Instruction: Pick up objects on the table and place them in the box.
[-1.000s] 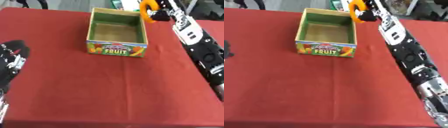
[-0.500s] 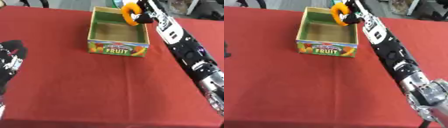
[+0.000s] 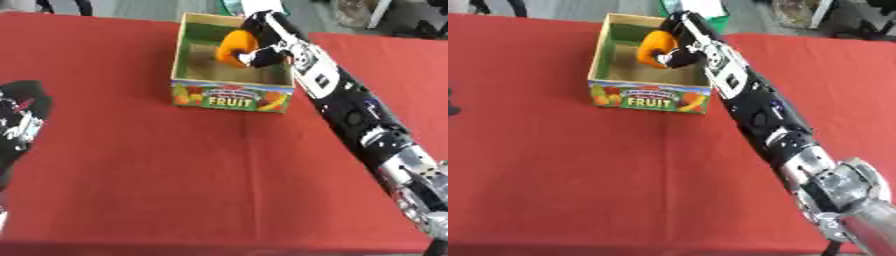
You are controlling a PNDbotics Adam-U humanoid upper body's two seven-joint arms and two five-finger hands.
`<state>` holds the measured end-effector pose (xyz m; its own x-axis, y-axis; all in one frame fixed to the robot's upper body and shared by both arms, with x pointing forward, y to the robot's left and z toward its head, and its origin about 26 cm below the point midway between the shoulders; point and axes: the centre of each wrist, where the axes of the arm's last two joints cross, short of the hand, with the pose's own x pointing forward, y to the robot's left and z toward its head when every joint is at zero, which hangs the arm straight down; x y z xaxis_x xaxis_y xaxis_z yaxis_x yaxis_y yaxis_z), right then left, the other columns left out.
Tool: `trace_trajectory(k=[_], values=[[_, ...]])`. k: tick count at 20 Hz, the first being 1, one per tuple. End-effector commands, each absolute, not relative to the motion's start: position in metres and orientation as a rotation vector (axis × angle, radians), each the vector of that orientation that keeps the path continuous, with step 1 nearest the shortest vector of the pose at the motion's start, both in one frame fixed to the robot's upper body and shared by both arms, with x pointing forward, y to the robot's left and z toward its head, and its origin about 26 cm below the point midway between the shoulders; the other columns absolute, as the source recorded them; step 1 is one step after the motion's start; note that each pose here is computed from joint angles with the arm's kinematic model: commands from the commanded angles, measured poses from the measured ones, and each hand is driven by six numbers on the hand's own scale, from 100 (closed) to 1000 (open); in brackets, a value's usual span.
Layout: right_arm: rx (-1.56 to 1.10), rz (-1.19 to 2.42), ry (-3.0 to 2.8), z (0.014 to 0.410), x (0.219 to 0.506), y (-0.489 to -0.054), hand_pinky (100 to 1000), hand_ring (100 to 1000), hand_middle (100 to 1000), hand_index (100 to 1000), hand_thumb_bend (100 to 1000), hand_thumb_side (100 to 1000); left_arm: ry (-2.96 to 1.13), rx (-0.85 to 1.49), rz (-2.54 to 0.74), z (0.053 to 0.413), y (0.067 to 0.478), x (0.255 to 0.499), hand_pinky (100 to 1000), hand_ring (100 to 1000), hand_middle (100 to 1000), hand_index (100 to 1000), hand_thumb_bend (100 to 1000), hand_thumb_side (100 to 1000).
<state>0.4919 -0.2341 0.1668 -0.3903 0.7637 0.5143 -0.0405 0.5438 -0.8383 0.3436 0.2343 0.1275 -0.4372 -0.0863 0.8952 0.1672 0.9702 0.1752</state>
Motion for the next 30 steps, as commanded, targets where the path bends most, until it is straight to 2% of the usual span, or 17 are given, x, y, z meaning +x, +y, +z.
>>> trace_trajectory(k=[1, 7, 13, 17, 23, 30], values=[[-0.615, 1.076, -1.795, 0.187, 0.492, -0.232, 676, 720, 670, 754, 450, 126, -2.034, -0.065, -0.292, 0.136, 0.233, 0.344, 724, 824, 713, 647, 556, 397], [-0.571, 1.121, -1.846, 0.21, 0.484, -0.24, 704, 757, 740, 804, 485, 179, -2.028, -0.056, -0.283, 0.133, 0.236, 0.343, 724, 824, 713, 647, 555, 398], [-0.598, 1.015, -1.974, 0.235, 0.467, -0.265, 684, 741, 713, 808, 453, 163, -2.023, -0.037, -0.266, 0.131, 0.24, 0.342, 724, 824, 712, 646, 555, 397], [-0.645, 0.828, -1.996, 0.237, 0.451, -0.299, 659, 712, 674, 801, 426, 149, -2.023, -0.023, -0.251, 0.13, 0.243, 0.342, 723, 824, 712, 646, 556, 397], [-0.7, 0.55, -1.958, 0.221, 0.424, -0.346, 636, 682, 641, 787, 403, 141, -2.028, -0.005, -0.233, 0.131, 0.246, 0.342, 723, 823, 712, 646, 556, 396], [-0.675, 0.322, -1.881, 0.17, 0.397, -0.369, 629, 671, 628, 780, 400, 125, -2.029, 0.008, -0.221, 0.13, 0.249, 0.342, 723, 823, 711, 646, 556, 396]])
